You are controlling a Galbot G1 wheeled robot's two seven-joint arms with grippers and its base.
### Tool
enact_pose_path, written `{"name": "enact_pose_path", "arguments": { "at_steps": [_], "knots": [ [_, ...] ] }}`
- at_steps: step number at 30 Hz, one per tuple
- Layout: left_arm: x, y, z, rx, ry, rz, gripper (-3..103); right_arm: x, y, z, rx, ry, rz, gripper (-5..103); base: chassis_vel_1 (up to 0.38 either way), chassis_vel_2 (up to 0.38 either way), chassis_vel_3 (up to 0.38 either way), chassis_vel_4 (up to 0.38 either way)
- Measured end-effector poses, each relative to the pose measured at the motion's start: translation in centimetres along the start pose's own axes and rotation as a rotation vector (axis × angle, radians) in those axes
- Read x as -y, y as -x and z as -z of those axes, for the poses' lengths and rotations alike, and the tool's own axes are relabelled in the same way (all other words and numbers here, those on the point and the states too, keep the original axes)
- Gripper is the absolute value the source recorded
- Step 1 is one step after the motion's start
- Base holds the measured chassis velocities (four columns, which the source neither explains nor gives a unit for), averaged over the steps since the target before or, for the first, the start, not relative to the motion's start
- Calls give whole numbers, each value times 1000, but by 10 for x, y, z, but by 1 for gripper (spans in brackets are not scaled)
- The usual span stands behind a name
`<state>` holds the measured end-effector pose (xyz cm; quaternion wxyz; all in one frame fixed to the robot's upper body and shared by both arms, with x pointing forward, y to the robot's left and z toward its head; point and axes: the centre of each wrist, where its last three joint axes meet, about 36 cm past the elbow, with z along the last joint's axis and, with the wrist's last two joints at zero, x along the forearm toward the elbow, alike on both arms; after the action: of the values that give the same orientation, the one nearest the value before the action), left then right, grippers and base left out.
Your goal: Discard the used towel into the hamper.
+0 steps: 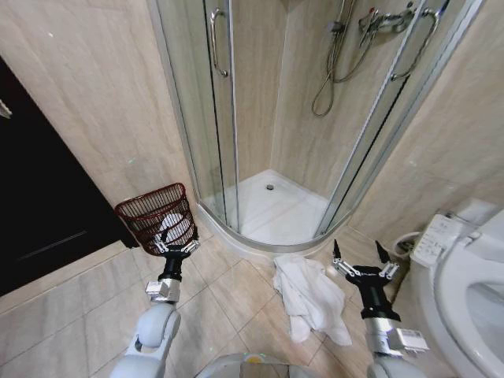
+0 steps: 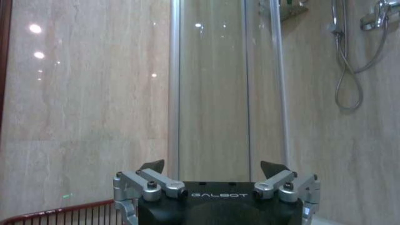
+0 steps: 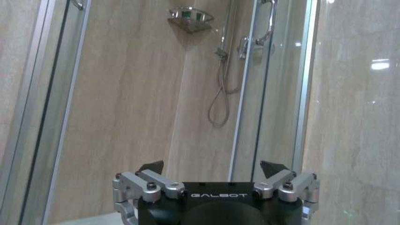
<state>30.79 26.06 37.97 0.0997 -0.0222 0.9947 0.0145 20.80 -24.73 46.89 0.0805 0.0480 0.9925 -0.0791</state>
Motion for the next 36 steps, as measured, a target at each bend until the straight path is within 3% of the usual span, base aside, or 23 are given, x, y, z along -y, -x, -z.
{"name": "enact_pose_path", "arguments": {
  "at_steps": [36],
  "knots": [
    [-1, -1, 17, 34, -2, -20, 100, 1, -5, -9, 17, 20, -22, 100, 0, 0, 0, 0]
  ]
}}
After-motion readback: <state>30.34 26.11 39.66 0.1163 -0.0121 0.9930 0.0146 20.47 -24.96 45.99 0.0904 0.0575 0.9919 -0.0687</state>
